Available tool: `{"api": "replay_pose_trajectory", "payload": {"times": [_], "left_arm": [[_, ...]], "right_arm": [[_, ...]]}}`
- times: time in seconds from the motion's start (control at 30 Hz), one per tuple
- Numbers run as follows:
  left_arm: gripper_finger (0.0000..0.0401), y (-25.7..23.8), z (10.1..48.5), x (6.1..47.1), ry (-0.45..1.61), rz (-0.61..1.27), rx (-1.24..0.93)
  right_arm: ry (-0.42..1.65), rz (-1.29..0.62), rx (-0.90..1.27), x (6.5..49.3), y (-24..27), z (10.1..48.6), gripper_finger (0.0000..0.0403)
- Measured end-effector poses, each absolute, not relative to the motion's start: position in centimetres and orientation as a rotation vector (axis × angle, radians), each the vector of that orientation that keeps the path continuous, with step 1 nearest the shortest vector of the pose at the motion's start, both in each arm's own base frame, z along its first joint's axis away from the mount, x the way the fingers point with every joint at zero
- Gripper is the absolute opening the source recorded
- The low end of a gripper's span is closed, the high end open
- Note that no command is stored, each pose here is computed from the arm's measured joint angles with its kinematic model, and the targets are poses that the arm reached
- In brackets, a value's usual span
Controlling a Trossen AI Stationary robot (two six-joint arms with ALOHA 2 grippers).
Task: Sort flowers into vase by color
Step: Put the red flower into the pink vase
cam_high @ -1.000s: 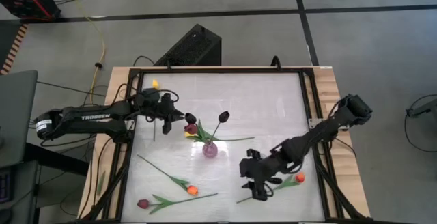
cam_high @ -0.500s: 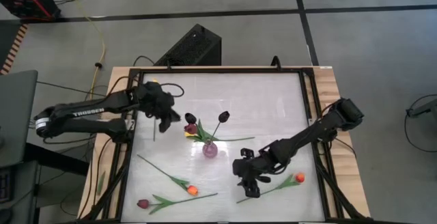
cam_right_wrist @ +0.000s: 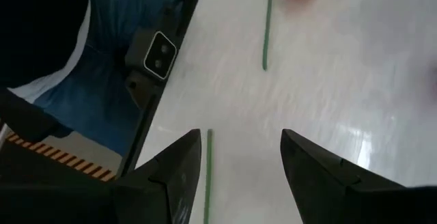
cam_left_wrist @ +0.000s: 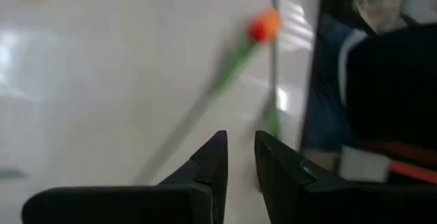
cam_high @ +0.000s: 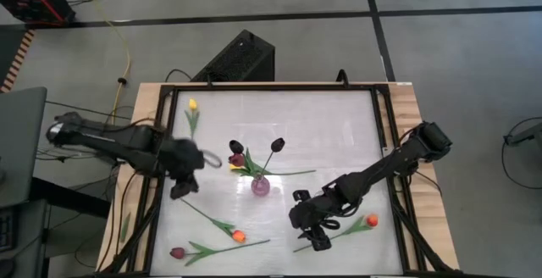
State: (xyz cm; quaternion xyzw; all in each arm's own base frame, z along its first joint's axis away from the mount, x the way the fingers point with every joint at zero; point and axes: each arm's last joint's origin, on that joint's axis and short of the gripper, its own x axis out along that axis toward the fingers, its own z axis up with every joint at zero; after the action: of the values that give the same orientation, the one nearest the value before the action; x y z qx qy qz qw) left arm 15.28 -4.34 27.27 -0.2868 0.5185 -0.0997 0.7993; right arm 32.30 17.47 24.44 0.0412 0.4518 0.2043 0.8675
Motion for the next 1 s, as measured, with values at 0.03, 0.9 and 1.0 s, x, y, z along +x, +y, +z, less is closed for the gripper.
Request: {"api": "replay_pose_trajectory", "payload": {"times": [0.03, 0.9, 1.0], "left_arm": [[0.0061, -5.1, 27.3, 15.1, 1.134, -0.228, -0.636], [0.0135, -23.6, 19.5, 18.4, 1.115, -0.470, -0.421], [0.0159, -24.7, 18.1, 18.7, 1.244, -0.523, -0.429]], "right_arm": [[0.941, 0.428, 0.084, 32.4, 17.4, 24.5, 0.0227], [0.744, 0.391, 0.158, 30.8, 22.7, 26.6, 0.0207], [0.728, 0.396, 0.108, 30.6, 22.9, 26.6, 0.0198]]}}
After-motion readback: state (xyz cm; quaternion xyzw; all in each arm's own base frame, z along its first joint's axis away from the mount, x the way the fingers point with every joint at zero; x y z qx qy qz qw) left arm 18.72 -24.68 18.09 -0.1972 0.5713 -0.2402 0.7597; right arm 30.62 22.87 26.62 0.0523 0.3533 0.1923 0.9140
